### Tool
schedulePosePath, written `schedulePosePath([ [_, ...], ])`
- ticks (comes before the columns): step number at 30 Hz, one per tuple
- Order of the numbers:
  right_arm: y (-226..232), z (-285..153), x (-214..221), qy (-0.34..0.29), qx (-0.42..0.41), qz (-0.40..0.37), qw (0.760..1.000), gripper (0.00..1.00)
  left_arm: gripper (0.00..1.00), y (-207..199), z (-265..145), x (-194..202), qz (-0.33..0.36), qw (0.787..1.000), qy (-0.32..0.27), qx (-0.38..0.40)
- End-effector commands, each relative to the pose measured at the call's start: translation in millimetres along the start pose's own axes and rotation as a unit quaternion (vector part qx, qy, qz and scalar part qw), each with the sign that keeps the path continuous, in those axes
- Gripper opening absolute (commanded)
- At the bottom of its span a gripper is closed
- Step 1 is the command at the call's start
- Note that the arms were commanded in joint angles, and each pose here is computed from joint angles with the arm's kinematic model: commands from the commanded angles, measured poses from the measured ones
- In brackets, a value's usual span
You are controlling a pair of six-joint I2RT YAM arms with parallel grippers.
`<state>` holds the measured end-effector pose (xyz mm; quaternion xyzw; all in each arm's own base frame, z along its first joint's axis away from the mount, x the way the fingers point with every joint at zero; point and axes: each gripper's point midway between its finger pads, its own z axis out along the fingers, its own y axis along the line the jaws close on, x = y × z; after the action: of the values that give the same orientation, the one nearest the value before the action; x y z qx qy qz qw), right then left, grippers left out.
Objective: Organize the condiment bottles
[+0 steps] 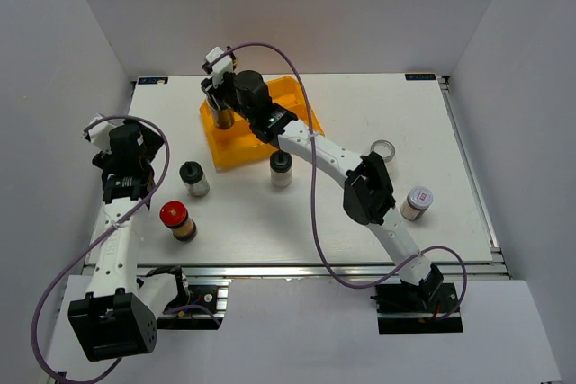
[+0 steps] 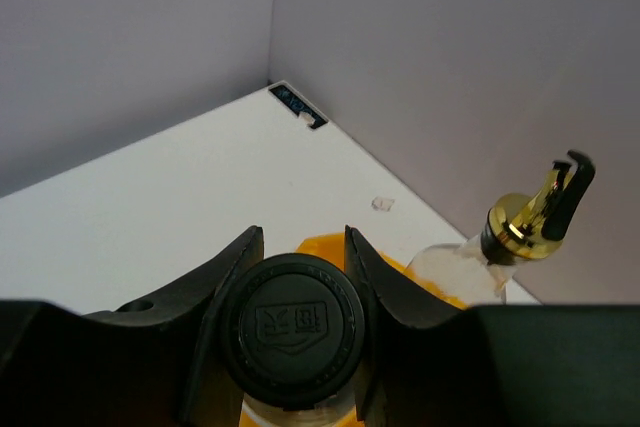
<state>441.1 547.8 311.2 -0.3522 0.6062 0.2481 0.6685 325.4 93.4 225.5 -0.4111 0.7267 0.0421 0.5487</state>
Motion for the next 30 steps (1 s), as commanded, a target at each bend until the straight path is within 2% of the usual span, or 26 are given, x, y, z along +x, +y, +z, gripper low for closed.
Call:
schedulePosePath([
  [1, -43, -24, -157, -0.235, 0.079, -0.019, 0.969, 0.00, 0.98, -7, -4, -12, -0.005, 1.000, -0.020, 0.018],
  [6, -45, -18, -160, -0.289, 0.092, -0.039, 0.952, 0.00, 0.98, -8, 0, -10, 0.000, 1.000, -0.018, 0.020],
  [12, -46, -18, -158, -0.304, 0.088, -0.038, 0.948, 0.00, 0.98, -8, 2, -8, 0.004, 1.000, -0.017, 0.019],
  [30, -41, 18, -78, -0.252, 0.061, -0.039, 0.965, 0.00, 0.98, -10, 15, 4, 0.010, 1.000, -0.004, 0.024],
])
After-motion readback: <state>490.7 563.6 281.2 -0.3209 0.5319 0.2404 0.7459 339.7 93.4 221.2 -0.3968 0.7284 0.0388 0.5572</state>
